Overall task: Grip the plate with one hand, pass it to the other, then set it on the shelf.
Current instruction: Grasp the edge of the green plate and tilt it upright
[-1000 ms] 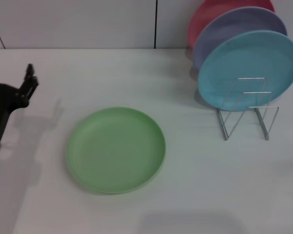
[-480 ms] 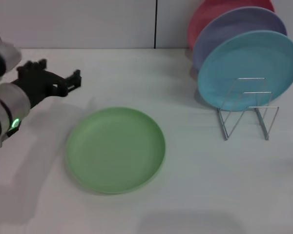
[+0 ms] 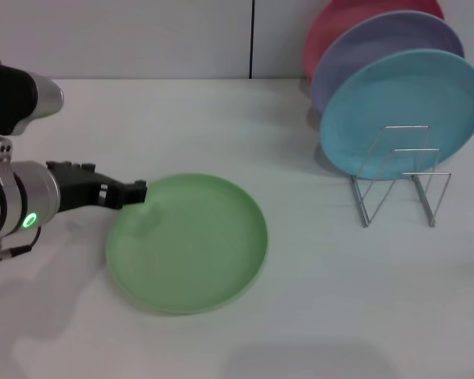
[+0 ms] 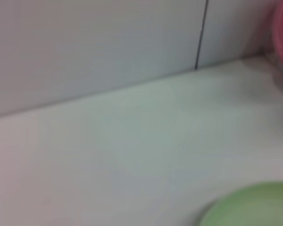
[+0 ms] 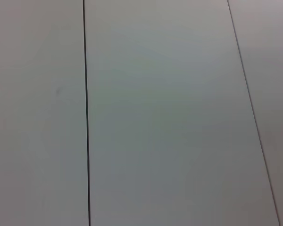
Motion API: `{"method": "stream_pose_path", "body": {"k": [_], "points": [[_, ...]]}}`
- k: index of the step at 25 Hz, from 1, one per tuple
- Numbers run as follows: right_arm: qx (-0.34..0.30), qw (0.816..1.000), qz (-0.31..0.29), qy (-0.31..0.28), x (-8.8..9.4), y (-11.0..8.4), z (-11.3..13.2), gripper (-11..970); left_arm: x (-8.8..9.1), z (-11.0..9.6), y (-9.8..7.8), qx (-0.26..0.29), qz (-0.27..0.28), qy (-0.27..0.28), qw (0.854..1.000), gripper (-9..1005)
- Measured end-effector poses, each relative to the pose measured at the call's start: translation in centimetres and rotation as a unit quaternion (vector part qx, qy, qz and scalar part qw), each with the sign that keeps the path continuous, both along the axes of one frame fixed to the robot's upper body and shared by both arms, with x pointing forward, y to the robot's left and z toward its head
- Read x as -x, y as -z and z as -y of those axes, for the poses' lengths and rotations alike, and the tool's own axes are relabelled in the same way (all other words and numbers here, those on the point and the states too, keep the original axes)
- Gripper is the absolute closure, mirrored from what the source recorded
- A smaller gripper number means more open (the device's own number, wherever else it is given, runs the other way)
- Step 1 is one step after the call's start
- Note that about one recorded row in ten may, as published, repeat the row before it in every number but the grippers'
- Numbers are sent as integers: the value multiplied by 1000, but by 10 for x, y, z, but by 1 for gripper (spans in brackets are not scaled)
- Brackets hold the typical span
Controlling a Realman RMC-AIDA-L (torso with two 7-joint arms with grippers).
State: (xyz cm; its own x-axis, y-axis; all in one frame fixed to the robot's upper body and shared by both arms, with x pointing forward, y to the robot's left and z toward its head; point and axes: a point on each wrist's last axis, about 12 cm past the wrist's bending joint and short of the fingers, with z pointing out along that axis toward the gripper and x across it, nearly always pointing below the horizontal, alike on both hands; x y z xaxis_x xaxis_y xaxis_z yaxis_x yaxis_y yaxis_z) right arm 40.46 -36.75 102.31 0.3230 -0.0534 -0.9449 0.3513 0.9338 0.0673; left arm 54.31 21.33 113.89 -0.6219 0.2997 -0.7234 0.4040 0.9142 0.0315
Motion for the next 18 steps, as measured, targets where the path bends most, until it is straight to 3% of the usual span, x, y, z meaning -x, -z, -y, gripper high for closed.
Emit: {"method": "stream_pose_path", "body": {"k": [18], "points": [[1, 1000, -3, -2, 0, 1, -1, 129, 2, -4, 27, -17, -77, -6, 997, 152]]}}
